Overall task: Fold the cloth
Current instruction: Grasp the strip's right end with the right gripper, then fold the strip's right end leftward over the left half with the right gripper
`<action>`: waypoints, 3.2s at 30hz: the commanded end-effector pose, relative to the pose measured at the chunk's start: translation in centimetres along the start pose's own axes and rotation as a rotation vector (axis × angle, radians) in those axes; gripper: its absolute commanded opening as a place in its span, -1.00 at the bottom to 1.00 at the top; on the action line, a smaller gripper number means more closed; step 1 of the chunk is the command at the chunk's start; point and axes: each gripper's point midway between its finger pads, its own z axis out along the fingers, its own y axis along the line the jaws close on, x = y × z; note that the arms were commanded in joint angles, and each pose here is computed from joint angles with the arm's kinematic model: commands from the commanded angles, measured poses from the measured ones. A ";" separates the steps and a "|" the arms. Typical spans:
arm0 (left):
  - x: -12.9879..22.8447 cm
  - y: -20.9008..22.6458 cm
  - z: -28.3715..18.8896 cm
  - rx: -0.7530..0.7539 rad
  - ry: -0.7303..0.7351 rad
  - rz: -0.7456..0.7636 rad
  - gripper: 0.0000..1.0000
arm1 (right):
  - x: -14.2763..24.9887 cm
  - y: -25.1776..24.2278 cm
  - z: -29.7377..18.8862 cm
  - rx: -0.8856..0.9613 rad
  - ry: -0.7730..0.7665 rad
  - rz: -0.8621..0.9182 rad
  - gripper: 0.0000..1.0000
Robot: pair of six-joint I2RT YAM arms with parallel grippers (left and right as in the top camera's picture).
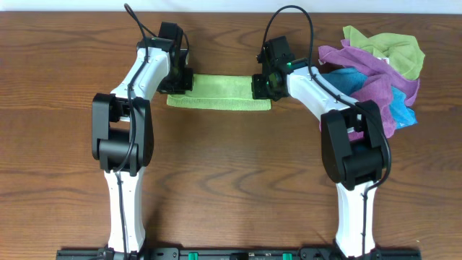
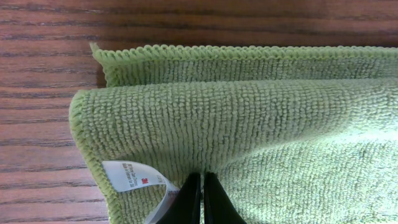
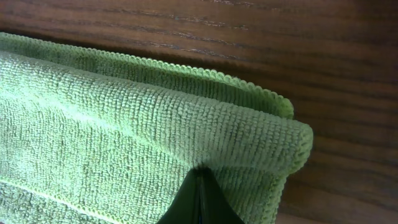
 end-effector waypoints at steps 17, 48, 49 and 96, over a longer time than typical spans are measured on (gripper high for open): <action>0.6 0.7 0.5 -0.033 0.027 -0.012 -0.88 | -2.2 -0.3 -11.1 -0.627 -0.109 0.125 0.53; -1.3 -0.7 -3.7 0.063 -0.037 -0.019 -0.89 | 0.7 -2.4 -1.9 -0.623 0.005 0.296 -0.97; -1.9 -0.7 -5.1 0.067 -0.064 -0.021 -0.89 | 0.3 -2.6 -2.2 -0.623 -0.004 0.298 -0.97; 4.9 1.0 -6.7 0.349 -0.034 -0.281 -0.88 | 0.1 15.3 -3.0 -0.153 -0.053 -0.278 -0.97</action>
